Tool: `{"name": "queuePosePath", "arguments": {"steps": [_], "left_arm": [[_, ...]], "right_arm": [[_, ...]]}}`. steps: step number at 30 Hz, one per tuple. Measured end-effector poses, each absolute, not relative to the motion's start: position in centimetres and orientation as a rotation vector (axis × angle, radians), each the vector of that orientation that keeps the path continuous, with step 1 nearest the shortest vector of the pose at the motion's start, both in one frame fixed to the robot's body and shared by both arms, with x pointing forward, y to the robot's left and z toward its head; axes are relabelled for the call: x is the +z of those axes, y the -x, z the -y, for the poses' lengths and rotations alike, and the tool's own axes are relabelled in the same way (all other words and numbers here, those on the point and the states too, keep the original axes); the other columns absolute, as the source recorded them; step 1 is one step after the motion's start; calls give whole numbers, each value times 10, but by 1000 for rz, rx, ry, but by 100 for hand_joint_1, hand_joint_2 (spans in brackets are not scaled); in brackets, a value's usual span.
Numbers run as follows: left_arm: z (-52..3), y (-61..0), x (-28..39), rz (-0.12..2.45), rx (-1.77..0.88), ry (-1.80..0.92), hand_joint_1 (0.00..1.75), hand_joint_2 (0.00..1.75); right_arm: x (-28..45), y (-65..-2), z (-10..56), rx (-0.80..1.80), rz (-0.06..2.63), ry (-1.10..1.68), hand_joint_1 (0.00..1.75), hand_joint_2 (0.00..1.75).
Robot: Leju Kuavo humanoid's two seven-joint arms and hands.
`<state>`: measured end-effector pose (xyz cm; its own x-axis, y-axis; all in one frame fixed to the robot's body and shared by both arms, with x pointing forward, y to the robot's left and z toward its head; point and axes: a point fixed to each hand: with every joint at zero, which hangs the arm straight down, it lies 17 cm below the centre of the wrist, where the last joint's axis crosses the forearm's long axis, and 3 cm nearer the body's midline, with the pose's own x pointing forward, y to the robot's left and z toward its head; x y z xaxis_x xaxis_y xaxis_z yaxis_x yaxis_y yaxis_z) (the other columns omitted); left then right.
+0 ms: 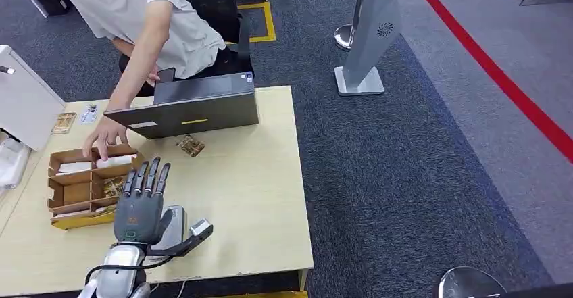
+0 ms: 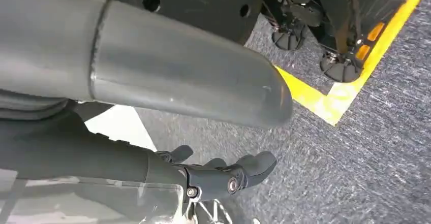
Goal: Pass the card to the sensor for recognition and then transmit it.
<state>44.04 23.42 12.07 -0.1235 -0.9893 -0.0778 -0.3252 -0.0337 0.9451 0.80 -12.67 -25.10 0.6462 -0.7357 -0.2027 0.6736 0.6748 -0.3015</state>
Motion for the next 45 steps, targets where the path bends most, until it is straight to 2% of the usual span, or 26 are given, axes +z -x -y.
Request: {"name": "queuePosePath", "arguments": {"steps": [13, 25, 45], "left_arm": [[-219, -430, 123, 1576, -1206, -1393, 0, 175], [-198, -443, 146, 1661, -1212, -1385, 0, 175], [-193, -456, 153, 1701, -1242, -1387, 0, 175]], "right_arm": [[-250, -12, 125, -685, -302, 189, 0, 0], [-251, -21, 122, -439, -250, 146, 0, 0], [-251, -26, 105, -100, -198, 18, 0, 0]]}}
